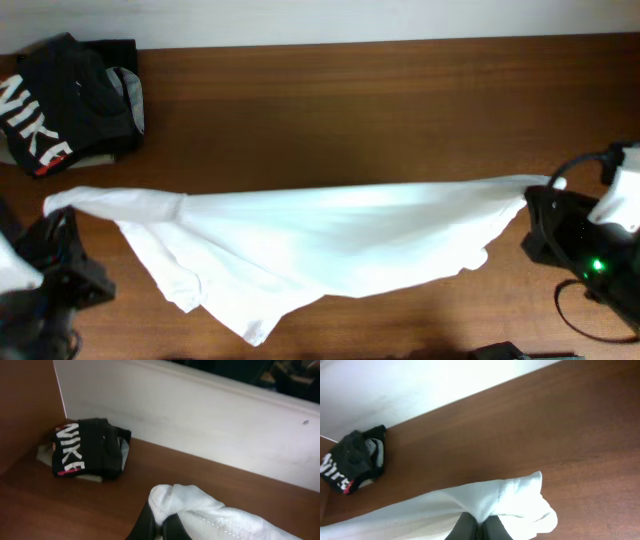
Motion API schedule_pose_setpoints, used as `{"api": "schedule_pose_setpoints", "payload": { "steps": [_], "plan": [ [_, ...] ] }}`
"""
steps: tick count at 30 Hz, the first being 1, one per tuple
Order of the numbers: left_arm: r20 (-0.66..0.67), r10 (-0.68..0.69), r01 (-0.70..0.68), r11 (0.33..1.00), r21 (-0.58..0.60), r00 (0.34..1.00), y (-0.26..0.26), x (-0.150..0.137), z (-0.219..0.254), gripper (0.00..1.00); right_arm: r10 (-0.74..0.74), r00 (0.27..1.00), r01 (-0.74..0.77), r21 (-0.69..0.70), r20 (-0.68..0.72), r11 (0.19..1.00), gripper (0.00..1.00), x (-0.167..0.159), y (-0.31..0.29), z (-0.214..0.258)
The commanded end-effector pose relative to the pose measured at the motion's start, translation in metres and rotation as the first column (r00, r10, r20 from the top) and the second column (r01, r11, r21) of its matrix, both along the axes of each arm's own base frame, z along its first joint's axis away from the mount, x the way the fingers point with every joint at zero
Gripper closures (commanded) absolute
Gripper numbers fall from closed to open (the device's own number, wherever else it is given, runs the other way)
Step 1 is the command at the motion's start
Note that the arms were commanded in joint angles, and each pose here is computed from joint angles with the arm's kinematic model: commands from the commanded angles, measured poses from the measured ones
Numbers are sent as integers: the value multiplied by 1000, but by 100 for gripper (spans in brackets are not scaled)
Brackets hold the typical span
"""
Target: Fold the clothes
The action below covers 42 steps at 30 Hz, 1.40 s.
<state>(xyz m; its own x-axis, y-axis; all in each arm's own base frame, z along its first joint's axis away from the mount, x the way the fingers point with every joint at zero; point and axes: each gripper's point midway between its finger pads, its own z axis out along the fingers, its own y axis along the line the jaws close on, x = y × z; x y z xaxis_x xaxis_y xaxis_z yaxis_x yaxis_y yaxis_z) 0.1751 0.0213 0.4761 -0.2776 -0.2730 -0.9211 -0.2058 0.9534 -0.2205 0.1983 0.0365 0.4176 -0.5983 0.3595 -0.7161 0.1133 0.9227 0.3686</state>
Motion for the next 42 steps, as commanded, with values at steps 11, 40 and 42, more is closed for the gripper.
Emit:
{"api": "schedule_pose_setpoints", "payload": {
  "steps": [11, 40, 42],
  "plan": [
    [-483, 69, -40, 997, 70, 873, -4, 292, -203, 100, -310, 869, 221, -259, -384, 940, 74, 219, -47, -169],
    [-786, -113, 23, 992, -124, 608, -33, 95, -186, 1, -58, 754, -36, -129, -654, 991, 1, 102, 36, -177],
    [-789, -111, 19, 992, -125, 604, -32, 73, -180, 1, -61, 750, -34, -131, -659, 991, 1, 101, 35, -179]
  ]
}}
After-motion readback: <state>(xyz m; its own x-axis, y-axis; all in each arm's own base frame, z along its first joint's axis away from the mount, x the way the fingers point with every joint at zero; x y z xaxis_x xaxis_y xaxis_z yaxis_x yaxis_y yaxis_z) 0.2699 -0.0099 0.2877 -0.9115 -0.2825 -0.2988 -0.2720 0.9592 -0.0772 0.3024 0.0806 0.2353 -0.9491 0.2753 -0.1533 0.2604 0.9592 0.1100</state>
